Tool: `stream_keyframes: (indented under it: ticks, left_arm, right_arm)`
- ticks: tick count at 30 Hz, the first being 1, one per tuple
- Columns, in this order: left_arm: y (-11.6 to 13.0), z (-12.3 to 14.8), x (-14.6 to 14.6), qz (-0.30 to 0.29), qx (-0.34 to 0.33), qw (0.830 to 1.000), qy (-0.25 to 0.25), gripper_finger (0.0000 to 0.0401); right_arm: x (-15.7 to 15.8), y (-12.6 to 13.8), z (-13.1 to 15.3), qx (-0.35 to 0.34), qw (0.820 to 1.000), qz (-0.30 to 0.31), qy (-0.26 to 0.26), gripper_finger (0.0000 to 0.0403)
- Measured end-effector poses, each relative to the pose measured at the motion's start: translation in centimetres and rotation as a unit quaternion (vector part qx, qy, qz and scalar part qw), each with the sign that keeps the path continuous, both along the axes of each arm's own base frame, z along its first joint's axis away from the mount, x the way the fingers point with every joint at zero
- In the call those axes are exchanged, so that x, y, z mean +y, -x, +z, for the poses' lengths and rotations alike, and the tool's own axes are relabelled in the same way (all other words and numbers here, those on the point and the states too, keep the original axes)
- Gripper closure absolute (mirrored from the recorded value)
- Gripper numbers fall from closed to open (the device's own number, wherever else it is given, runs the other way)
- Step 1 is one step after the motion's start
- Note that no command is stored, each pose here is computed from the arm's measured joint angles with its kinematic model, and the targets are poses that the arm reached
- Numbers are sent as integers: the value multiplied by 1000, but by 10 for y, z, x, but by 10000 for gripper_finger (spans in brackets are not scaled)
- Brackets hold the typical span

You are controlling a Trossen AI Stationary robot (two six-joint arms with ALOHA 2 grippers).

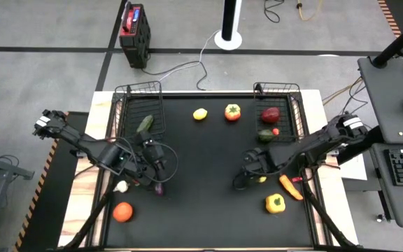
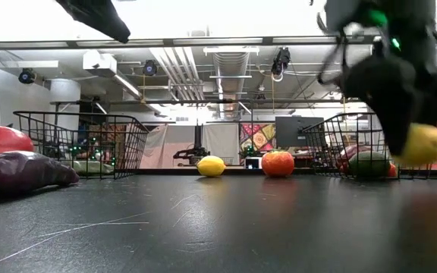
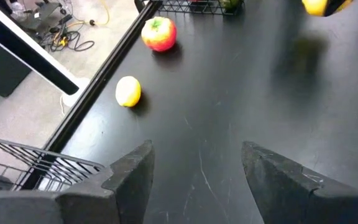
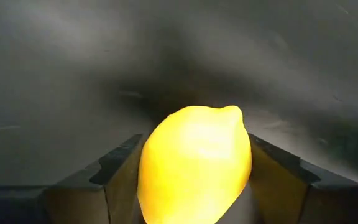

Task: Sort produce into baskets
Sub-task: Put the yellow lemon into the right wire basket

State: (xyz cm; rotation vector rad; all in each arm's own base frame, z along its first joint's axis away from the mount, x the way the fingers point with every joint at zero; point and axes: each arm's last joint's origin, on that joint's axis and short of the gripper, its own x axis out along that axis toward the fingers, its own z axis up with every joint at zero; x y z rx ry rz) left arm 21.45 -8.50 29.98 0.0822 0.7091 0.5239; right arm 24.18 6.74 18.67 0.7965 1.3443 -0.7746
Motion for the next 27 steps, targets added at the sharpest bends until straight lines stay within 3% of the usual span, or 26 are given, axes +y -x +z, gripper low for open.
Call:
stream_keyframes:
  ticks: [4,7,14,20,27]
  left_arm:
    - [0,-2,0,8,-5,1000,8,178]
    - [-1,-2,-1,11,-15,1000,15,178]
    - [-1,-2,-1,21,-25,999,30,178]
    - [-1,-2,-1,23,-26,999,34,178]
    - [-1,-2,-1,24,-26,999,35,178]
  right_arm:
    - [1,-26,40,-79,995,60,2,157]
    - [-9,-43,74,-134,986,90,39,157]
    - [-72,-56,148,-178,968,106,144,157]
    - [-152,-36,178,-138,968,48,206,156]
    - [-232,17,169,-31,978,-71,196,156]
